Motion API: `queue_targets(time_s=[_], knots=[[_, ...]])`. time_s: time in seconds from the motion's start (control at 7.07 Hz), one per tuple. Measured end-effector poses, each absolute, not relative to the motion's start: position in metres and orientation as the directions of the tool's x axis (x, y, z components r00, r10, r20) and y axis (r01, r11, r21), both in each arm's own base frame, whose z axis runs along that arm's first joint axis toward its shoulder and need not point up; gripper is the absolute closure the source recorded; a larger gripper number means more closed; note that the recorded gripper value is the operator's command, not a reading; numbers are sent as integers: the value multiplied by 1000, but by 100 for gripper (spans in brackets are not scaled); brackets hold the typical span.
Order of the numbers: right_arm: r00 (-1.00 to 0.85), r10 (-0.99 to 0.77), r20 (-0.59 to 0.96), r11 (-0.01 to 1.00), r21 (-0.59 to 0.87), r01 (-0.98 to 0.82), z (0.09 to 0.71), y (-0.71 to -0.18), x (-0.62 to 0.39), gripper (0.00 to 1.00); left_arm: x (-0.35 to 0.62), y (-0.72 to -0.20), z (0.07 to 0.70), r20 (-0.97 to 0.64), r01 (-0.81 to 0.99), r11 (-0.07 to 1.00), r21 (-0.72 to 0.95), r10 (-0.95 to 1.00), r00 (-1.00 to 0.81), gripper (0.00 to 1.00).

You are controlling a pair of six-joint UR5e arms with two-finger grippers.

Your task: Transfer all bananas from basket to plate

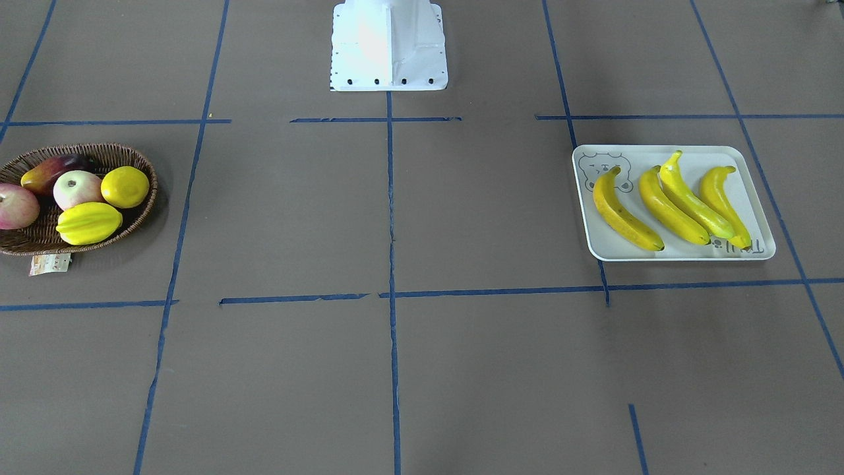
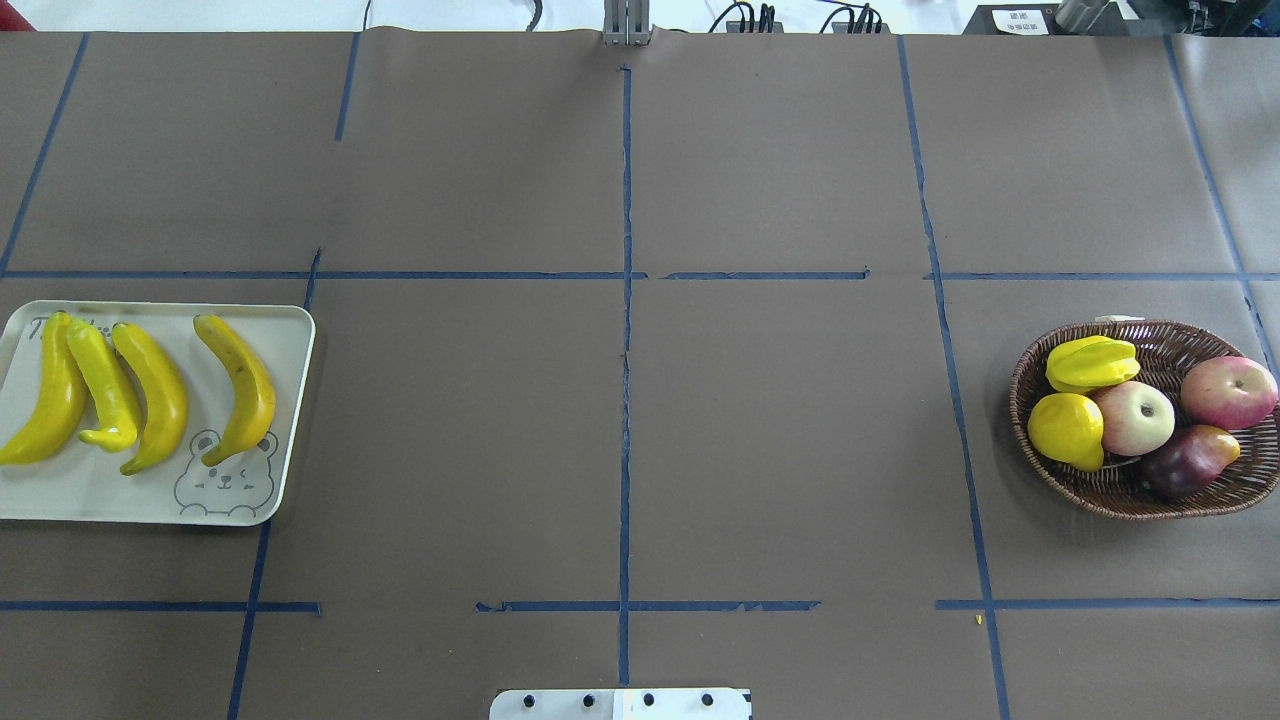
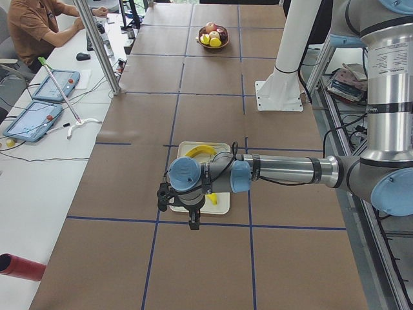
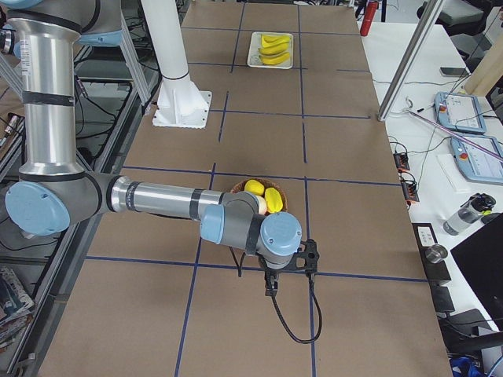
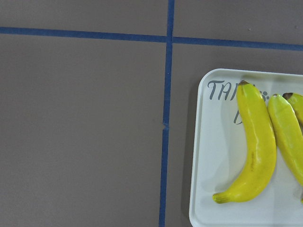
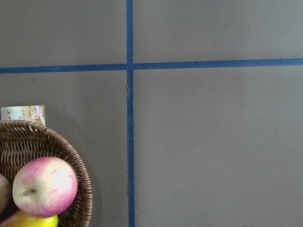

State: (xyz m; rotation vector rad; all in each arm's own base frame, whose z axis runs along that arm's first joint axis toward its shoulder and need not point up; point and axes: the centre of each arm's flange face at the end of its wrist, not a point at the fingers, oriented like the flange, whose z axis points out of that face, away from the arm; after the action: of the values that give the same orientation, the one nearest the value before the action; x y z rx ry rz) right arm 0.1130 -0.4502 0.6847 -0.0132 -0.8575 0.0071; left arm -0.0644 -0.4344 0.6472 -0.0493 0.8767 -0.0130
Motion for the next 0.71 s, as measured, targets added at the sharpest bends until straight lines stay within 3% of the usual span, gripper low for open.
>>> queue_targets(time_s=[0.71], knots=[[654, 25, 756, 999, -32, 0, 693, -440, 111, 0, -64, -435, 644, -768, -9, 999, -42, -26, 640, 1]])
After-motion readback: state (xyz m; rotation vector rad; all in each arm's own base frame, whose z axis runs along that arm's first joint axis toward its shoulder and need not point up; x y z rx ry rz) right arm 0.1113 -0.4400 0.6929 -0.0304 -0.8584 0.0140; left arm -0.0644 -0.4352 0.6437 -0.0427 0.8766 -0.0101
